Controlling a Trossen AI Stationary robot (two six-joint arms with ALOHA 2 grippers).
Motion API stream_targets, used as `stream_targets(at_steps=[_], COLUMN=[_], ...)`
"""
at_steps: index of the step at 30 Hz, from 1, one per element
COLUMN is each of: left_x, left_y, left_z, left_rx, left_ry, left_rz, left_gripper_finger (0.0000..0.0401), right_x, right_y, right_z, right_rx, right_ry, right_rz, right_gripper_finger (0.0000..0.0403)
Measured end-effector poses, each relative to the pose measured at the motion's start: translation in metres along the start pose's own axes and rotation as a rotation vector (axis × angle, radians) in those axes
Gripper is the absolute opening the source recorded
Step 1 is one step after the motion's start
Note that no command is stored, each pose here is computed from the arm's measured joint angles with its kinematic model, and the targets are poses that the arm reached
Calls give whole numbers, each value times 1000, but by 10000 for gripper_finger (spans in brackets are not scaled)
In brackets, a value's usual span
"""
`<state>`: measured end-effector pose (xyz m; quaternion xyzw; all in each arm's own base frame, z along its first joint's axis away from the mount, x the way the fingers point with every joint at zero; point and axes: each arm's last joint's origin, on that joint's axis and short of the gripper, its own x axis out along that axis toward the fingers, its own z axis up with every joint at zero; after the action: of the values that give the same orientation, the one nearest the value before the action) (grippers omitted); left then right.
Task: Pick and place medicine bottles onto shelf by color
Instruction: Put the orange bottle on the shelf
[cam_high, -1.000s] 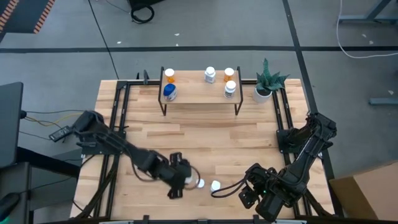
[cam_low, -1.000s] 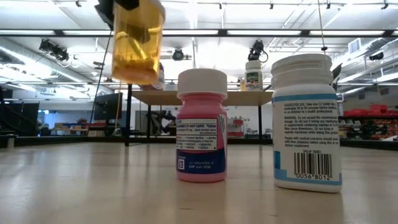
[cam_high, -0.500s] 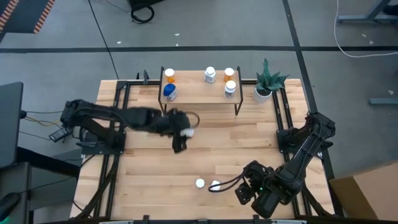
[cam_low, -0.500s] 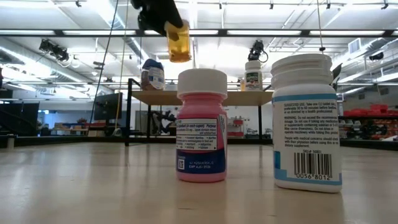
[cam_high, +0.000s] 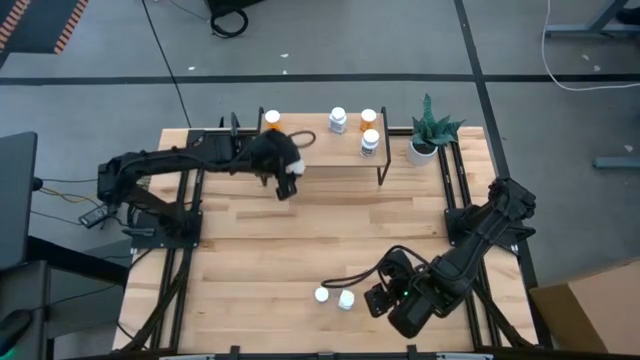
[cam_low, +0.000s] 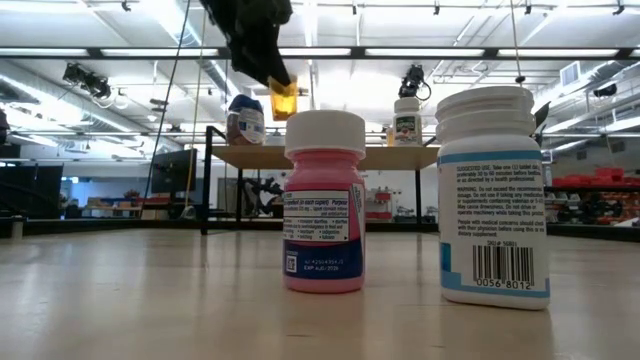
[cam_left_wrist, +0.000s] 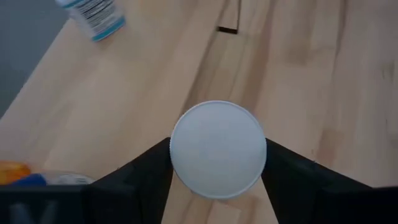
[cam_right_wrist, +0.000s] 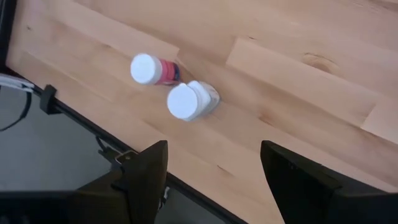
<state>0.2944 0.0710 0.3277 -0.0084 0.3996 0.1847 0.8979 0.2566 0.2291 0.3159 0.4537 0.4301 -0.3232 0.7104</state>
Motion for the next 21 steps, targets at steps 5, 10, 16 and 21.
stream_targets(at_steps=[5,10,16,21], left_x=[4,6,8,20], left_y=[27,48,65,71], left_z=[2,5,9,9], left_rx=[-34,-78,-99,-101], left_ry=[-21,-67,-135,-122], left_rz=[-14,-16,9,17], left_gripper_finger=[222,227,224,223], right_x=[3,5,7,9], right_y=[3,6,9,10], right_z=[8,14,19,22], right_rx=[27,50,71,82], right_ry=[-6,-6,-5,15], right_rz=[5,12,15,7], right_gripper_finger=[264,264,264,264])
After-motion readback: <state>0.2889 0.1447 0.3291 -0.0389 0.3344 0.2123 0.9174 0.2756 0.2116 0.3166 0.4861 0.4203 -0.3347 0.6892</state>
